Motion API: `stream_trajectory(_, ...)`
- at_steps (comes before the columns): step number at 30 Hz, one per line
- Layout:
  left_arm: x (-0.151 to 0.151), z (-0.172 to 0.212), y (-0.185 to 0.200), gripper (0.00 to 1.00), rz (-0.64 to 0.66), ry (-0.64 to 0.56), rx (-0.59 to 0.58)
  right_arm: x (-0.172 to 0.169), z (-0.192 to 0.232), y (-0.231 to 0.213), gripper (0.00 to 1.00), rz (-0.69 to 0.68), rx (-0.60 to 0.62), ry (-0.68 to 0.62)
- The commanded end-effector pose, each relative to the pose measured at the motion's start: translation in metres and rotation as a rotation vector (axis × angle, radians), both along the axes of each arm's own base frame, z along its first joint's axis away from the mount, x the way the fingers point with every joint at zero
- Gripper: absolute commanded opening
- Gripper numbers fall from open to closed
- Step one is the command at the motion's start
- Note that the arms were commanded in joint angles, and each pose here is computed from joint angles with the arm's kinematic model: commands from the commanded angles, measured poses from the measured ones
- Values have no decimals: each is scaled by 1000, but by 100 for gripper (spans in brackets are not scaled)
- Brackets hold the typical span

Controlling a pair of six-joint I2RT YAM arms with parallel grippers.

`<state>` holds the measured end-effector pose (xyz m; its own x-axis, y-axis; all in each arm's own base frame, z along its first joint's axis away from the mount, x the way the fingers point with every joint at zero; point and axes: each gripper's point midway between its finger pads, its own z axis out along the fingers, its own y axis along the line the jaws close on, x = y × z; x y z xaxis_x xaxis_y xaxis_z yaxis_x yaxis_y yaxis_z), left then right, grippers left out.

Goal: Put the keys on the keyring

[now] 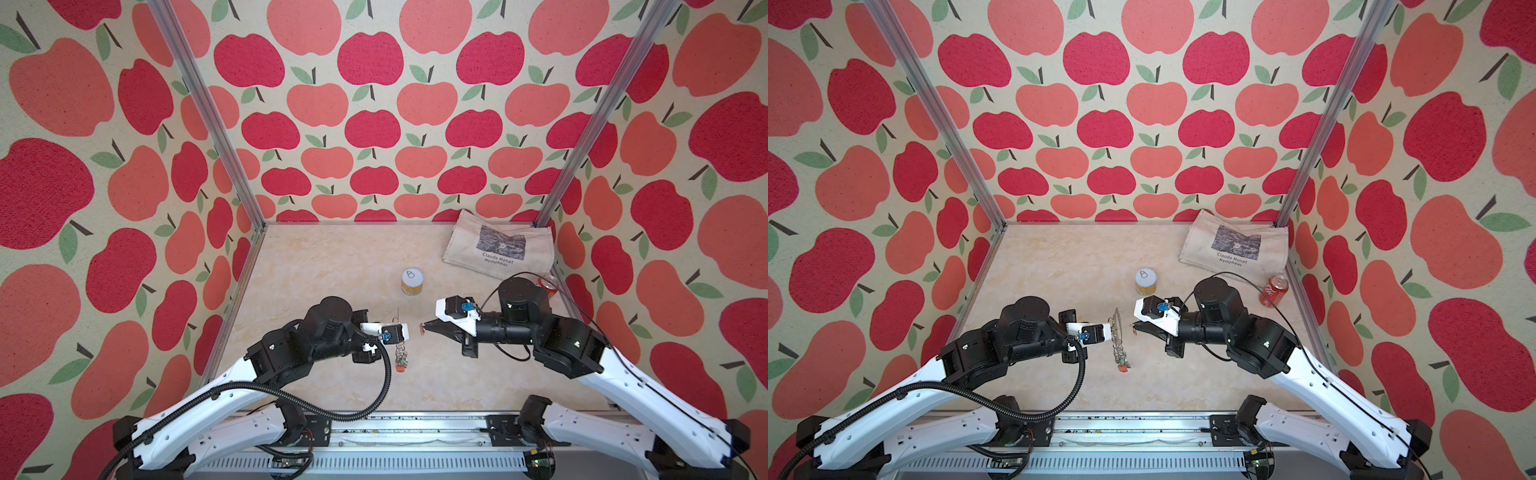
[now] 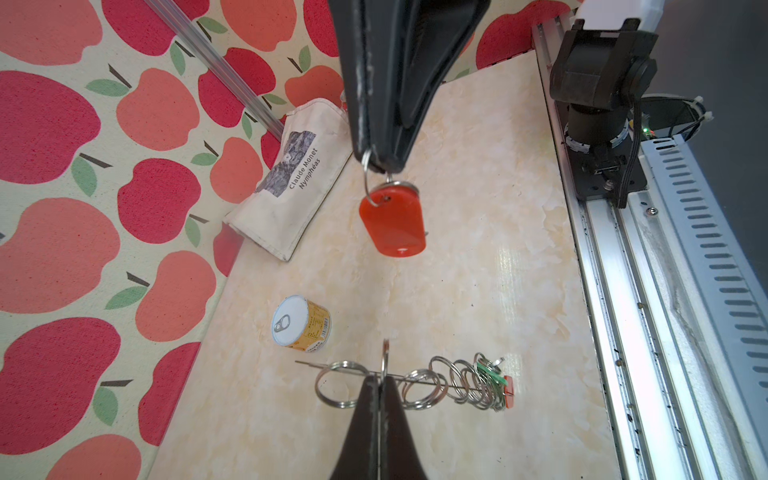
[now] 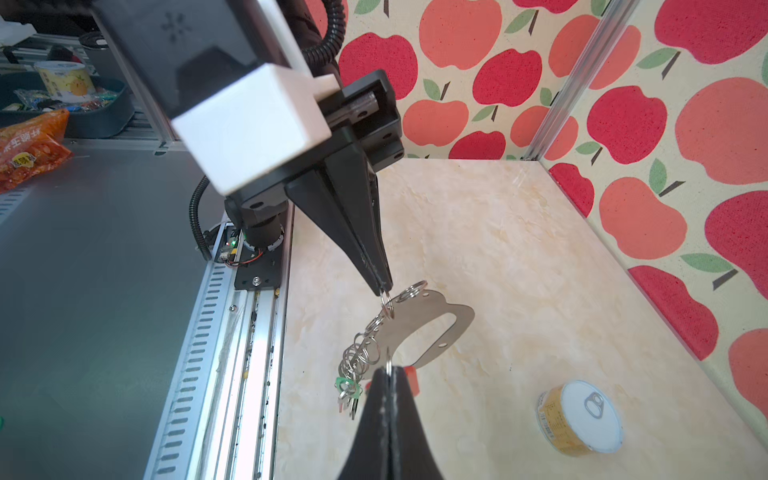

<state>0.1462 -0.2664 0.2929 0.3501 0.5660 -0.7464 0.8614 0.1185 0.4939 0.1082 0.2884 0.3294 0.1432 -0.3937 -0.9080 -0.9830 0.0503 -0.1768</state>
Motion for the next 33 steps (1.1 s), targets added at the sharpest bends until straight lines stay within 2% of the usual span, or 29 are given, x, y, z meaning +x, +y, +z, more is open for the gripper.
stream_trajectory(1, 4, 33, -13, 0, -42, -102, -68, -1, -8, -8, 0, 21, -61, -75)
stream_trajectory(5, 10, 35, -20, 0, -57, -121, -92, 1, -7, -9, 0, 10, -19, -83)
stream_trajectory(14, 13, 47, -19, 0, -96, -58, -202, 9, -12, -11, 0, -38, 40, -109)
stream_trajectory(23, 7, 37, -21, 0, -140, -23, -211, 20, 8, -2, 0, -60, 86, -169)
stream_trajectory(33, 5, 31, -22, 0, -158, -18, -209, 17, 6, 0, 0, -35, 104, -169)
